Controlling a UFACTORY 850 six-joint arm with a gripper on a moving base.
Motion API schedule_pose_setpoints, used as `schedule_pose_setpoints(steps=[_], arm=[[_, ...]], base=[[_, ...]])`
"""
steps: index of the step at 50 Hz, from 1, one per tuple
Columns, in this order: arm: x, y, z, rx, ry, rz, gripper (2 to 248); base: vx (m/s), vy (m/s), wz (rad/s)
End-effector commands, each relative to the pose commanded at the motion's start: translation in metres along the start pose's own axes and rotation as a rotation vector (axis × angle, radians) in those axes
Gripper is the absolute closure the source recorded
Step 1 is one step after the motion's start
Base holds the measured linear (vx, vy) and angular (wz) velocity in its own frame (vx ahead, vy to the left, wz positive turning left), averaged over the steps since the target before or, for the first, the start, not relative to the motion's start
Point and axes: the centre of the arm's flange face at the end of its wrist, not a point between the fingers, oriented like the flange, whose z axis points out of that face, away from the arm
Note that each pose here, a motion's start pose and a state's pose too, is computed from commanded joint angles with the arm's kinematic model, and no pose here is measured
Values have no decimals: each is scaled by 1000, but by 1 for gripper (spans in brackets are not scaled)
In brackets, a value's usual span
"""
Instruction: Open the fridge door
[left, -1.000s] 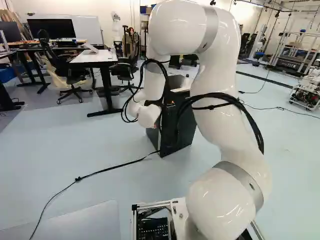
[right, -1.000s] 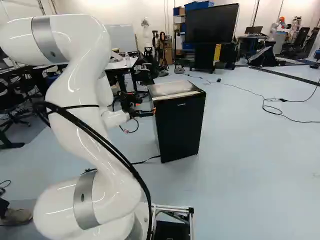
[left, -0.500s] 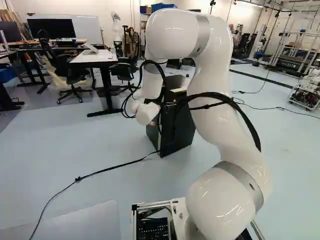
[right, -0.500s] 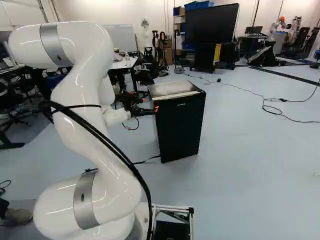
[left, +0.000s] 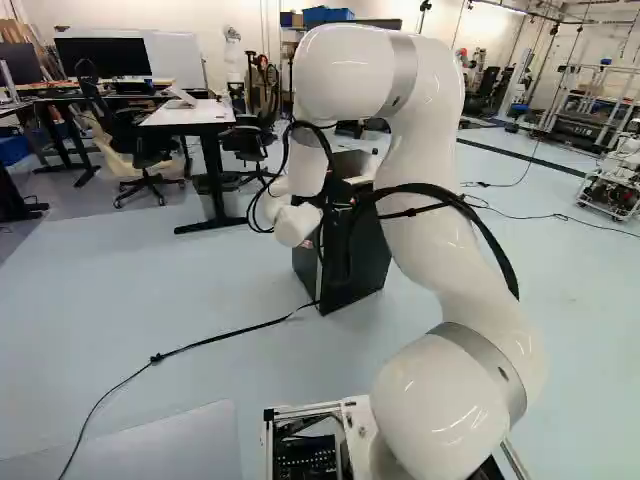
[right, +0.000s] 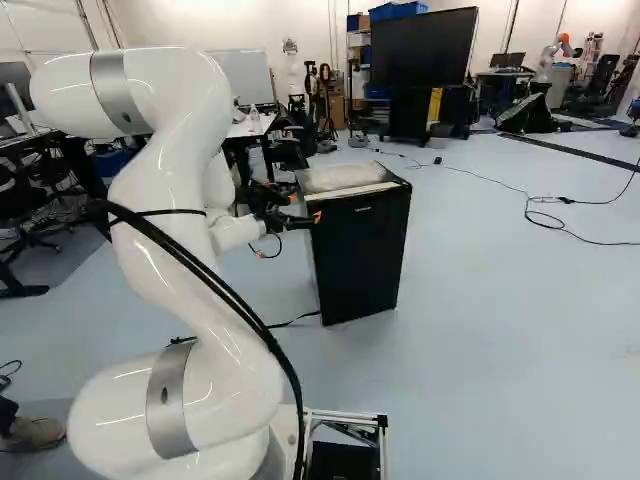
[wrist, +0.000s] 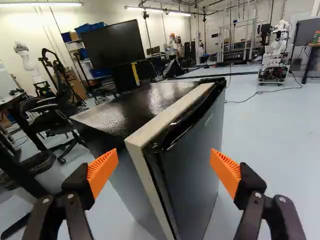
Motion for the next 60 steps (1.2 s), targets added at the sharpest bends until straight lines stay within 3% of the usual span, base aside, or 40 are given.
schedule_pose_setpoints(steps=[15, 40, 60], arm=[[0, 4, 3, -9, 0, 0, 3], [-27, 8, 7, -19, -26, -36, 3], [-30, 9, 8, -20, -29, -40, 3]], base=[[0, 0, 0], [0, 0, 0], [0, 0, 0]])
